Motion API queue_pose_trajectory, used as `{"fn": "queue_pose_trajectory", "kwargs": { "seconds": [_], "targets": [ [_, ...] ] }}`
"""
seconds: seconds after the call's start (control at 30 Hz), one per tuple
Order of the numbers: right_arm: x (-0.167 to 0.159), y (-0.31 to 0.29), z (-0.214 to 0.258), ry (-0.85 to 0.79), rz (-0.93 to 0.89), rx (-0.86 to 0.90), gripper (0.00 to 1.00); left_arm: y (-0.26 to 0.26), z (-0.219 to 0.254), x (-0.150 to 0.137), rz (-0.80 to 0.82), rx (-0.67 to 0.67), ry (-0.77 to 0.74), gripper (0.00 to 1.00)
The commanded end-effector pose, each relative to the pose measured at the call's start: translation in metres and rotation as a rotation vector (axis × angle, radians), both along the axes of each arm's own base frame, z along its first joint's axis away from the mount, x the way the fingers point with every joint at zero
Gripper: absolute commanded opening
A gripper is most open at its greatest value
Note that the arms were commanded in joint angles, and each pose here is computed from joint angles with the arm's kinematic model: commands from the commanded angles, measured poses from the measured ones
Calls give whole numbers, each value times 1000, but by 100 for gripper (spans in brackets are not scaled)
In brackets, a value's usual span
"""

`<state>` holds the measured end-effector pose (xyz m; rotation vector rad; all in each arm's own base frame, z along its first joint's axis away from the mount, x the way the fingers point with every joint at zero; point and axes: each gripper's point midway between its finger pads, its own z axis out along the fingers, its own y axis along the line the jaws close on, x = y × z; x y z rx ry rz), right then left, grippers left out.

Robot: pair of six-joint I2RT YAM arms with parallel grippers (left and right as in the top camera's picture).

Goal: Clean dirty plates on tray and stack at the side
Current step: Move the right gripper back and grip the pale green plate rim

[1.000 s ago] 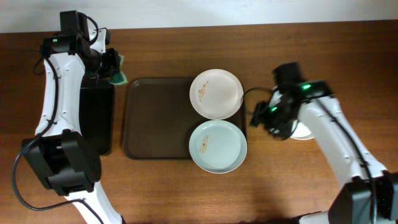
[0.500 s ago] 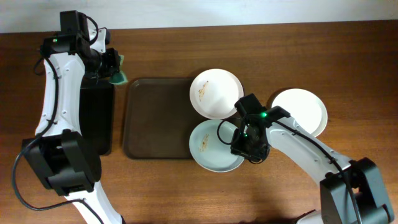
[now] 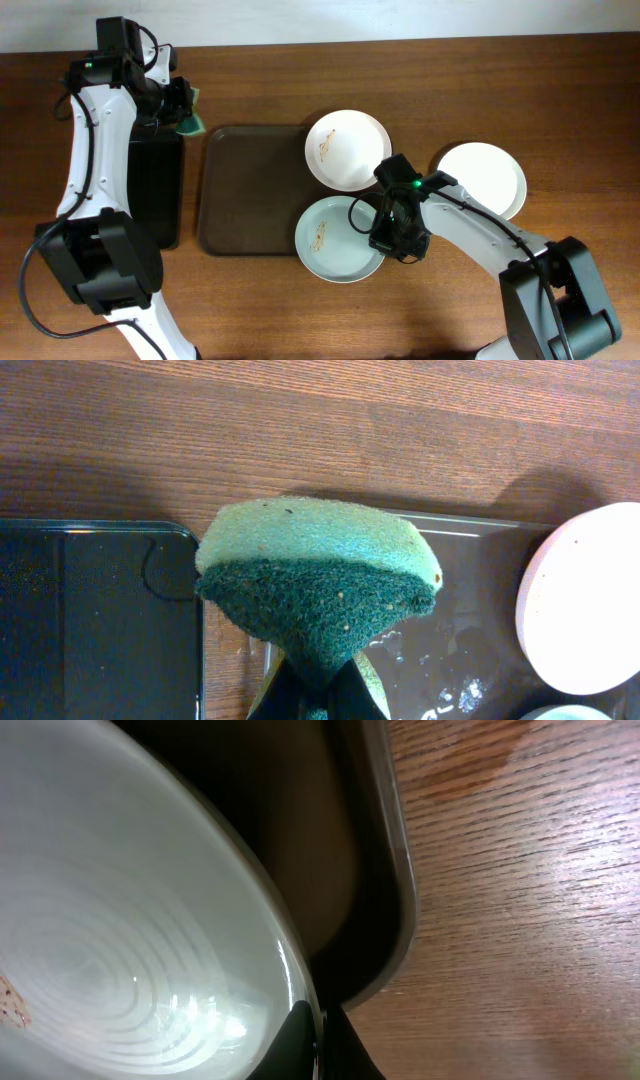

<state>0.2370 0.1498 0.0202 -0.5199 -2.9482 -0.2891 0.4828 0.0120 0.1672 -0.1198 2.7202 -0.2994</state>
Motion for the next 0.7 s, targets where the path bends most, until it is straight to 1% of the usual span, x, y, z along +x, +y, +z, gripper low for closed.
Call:
{"fn": "queue_pose_trajectory", "kwargs": {
  "seconds": [0.0, 0.07, 0.17, 0.27, 0.43, 0.5, 0.57, 0.67],
  "targets": [
    [2, 5, 4, -8, 52, -2, 4, -2, 5, 1, 5, -6, -13, 1],
    [9, 16, 12, -45, 99, 12, 4, -2, 6, 1, 5, -6, -13, 1],
    [29, 47, 33, -151, 156, 59, 4, -2, 6, 1, 5, -6, -13, 1],
    [57, 79, 55, -304, 192, 107, 4, -2, 6, 1, 5, -6, -13, 1],
    [90, 102, 59, -474, 186, 109, 4, -2, 6, 1, 5, -6, -13, 1],
    [101, 110, 50, -495, 165, 121, 4, -2, 5, 1, 5, -6, -12, 1],
    [105, 116, 40, -485, 164, 139, 4, -2, 5, 0, 5, -6, -9, 1],
    [99, 121, 17, -426, 183, 134, 4, -2, 5, 0, 5, -6, -9, 1]
  ]
}}
